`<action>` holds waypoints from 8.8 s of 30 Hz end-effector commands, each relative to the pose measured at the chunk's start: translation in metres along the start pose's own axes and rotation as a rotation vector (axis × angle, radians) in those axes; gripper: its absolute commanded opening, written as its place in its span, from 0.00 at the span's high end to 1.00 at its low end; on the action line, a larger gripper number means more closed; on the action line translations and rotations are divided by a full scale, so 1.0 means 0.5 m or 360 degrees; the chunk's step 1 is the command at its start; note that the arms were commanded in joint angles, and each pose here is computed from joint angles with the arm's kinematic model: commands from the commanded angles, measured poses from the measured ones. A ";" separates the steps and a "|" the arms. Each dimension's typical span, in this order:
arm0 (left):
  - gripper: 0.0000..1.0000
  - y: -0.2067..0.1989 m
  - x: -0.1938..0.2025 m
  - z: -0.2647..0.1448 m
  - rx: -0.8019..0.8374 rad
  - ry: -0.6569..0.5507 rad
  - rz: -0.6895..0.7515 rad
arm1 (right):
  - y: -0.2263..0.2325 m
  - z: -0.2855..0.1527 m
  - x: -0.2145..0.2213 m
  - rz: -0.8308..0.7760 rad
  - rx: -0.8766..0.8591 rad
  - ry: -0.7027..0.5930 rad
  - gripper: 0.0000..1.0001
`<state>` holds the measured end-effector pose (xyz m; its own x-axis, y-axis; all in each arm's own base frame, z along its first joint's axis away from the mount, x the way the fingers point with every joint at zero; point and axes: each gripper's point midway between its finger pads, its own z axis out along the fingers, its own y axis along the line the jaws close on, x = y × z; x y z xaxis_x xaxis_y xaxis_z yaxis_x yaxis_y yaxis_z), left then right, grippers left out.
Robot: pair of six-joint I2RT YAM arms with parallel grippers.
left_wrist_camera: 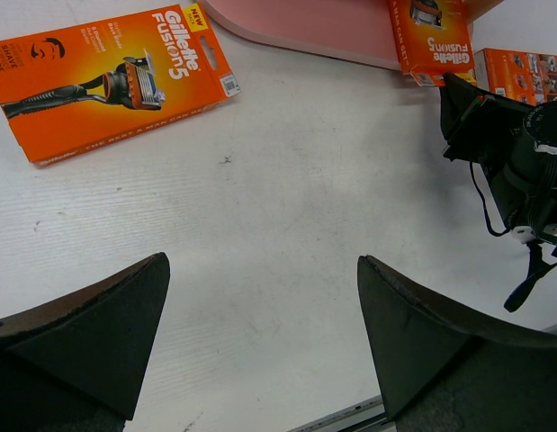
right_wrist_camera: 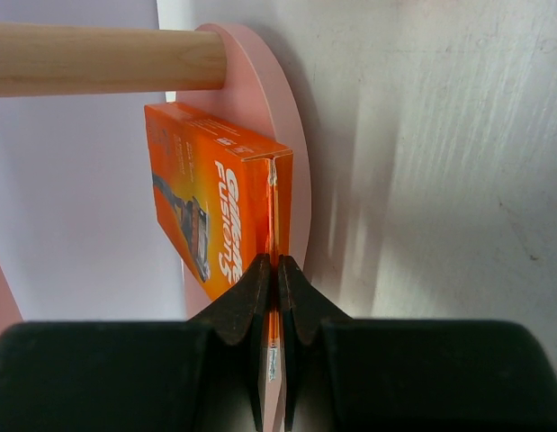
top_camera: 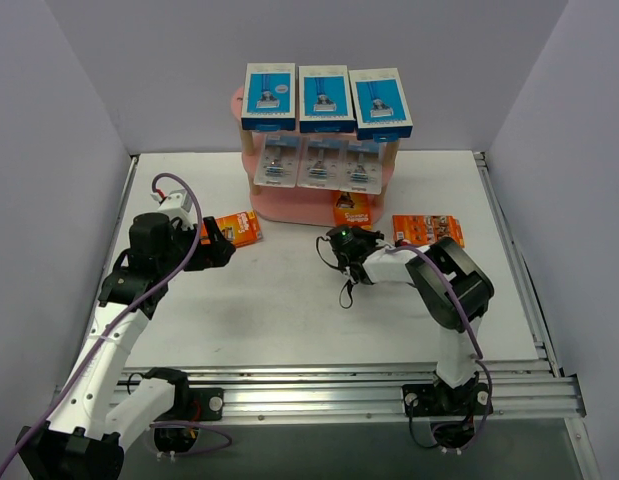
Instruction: Place and organize the shaving razors onto the shelf
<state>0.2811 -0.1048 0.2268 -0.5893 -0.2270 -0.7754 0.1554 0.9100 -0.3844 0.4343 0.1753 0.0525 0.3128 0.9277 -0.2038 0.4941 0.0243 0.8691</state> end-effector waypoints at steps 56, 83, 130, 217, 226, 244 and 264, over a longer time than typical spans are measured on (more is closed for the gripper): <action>0.06 -0.024 -0.002 0.033 0.0045 0.0035 -0.0168 | 0.059 -0.108 -0.315 -0.0988 -0.0345 0.0667 0.23; 0.95 -0.195 0.001 0.327 0.0502 -0.0137 -0.1428 | 0.018 -0.047 -0.419 -0.0775 -0.0483 0.0938 0.59; 0.98 -0.272 0.029 0.637 0.0661 -0.0500 -0.1340 | 0.000 -0.047 -0.431 -0.0558 -0.0572 0.0961 0.64; 0.71 -0.351 0.104 0.727 0.0643 -0.0286 -0.1362 | 0.067 -0.054 -0.411 -0.0719 -0.0681 0.0937 0.66; 0.67 -0.354 0.111 0.727 0.0646 -0.0268 -0.1364 | 0.069 -0.030 -0.322 -0.0781 -0.0658 0.1117 0.66; 0.61 -0.357 0.114 0.732 0.0654 -0.0223 -0.1350 | 0.083 0.058 -0.188 -0.0908 -0.0601 0.1290 0.65; 0.58 -0.352 0.108 0.745 0.0673 -0.0178 -0.1341 | 0.068 0.084 -0.111 -0.1047 -0.0522 0.1352 0.64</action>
<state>0.5224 -0.3925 0.0766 -0.5064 -0.8444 -0.1747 -0.0027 0.2042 -0.9789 0.4587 0.1093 0.0703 -0.6552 0.6596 -0.3684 0.1033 0.5613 0.8212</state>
